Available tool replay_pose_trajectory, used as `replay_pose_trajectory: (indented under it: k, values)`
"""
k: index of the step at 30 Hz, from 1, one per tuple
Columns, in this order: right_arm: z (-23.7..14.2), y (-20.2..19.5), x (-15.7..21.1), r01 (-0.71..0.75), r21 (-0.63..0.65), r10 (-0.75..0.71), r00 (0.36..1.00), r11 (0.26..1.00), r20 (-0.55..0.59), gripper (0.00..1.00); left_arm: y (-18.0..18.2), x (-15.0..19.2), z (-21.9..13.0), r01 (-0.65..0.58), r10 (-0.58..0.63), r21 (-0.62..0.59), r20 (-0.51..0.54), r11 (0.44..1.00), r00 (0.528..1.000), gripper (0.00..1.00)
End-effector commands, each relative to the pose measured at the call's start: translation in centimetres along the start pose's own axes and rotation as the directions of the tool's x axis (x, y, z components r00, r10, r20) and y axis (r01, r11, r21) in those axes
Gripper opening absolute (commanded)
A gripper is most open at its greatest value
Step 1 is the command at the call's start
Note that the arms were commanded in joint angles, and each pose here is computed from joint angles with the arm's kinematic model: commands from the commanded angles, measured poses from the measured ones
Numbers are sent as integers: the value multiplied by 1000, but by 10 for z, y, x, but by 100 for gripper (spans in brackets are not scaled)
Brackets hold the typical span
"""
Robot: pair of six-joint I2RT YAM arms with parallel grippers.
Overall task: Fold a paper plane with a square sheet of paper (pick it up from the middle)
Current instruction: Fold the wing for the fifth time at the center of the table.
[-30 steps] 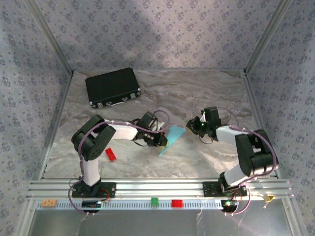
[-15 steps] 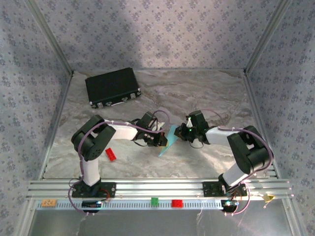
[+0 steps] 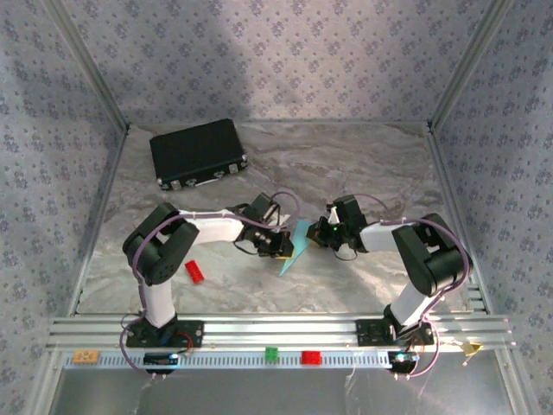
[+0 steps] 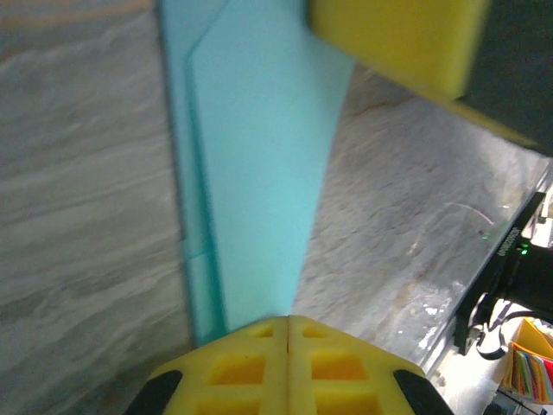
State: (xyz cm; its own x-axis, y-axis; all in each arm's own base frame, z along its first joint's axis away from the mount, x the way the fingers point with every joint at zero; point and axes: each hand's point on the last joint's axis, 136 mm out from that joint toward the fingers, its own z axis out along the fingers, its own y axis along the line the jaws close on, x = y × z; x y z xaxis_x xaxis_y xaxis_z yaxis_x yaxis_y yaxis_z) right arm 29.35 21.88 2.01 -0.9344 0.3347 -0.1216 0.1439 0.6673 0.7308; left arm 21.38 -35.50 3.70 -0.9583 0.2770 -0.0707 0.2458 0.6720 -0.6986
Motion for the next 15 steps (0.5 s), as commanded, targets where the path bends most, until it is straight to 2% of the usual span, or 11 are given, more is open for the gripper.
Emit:
replay_pose_trajectory:
  k: [1, 11, 15]
  values:
    - [3, -28, 6, -31, 90, 31, 999, 995, -7, 6, -24, -8, -9, -53, 53, 38, -5, 998, 999, 0]
    - [2, -28, 5, -45, 88, 46, 999, 995, -7, 6, -38, -18, 9, -92, 97, 75, -66, 993, 993, 0]
    - [0, -32, 5, -58, 98, 58, 998, 993, -5, 6, -35, -17, 15, -98, 102, 55, -81, 994, 991, 0]
